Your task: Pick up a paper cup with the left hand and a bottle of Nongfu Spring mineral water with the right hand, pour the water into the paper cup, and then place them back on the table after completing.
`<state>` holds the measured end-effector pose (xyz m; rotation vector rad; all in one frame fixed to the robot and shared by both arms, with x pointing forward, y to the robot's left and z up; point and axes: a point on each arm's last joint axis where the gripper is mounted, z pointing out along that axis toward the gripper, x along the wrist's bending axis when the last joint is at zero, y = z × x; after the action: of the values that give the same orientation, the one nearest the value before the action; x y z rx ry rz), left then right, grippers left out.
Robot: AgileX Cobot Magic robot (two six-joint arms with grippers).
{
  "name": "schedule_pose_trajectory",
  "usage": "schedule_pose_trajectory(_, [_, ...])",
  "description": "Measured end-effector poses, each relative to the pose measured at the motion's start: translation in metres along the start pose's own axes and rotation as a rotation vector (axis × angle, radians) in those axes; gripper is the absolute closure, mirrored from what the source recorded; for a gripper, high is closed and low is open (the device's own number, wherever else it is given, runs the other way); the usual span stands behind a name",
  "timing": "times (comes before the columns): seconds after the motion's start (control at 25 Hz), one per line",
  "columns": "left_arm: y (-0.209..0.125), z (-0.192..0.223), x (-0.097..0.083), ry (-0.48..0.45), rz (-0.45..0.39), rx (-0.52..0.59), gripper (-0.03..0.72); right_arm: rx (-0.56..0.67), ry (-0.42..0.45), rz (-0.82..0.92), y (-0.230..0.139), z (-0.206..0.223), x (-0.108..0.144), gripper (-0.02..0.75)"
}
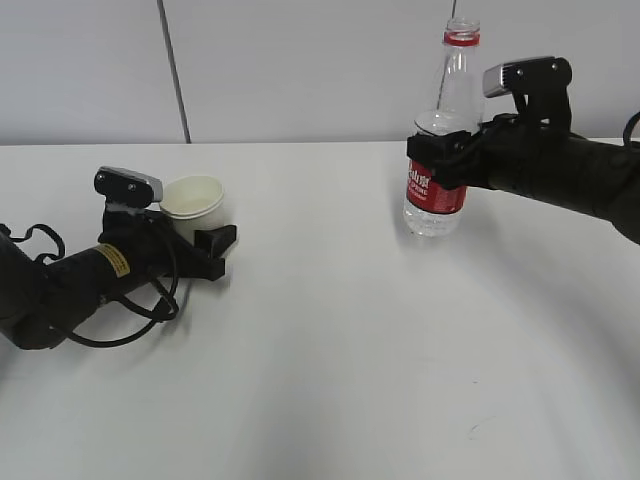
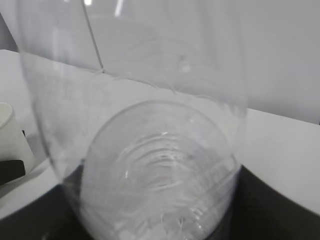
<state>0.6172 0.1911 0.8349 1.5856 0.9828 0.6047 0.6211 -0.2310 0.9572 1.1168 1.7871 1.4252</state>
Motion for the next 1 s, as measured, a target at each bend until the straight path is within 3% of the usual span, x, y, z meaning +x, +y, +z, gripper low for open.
schedule_pose_trajectory(0.24, [0.0, 0.0, 0.0, 0.0, 0.0, -0.001, 0.134, 0.0, 0.0, 0.0, 0.0, 0.0, 0.0, 0.281])
schedule_pose_trajectory(0.56, [0.007, -0.01, -0.004, 0.001, 0.002, 0.004, 0.125, 0.0, 0.0, 0.0, 0.0, 0.0, 0.0, 0.281])
schedule_pose_trajectory(1.0, [0.011, -0.06, -0.019, 0.048, -0.054, 0.035, 0.125, 0.0, 0.0, 0.0, 0.0, 0.0, 0.0, 0.281])
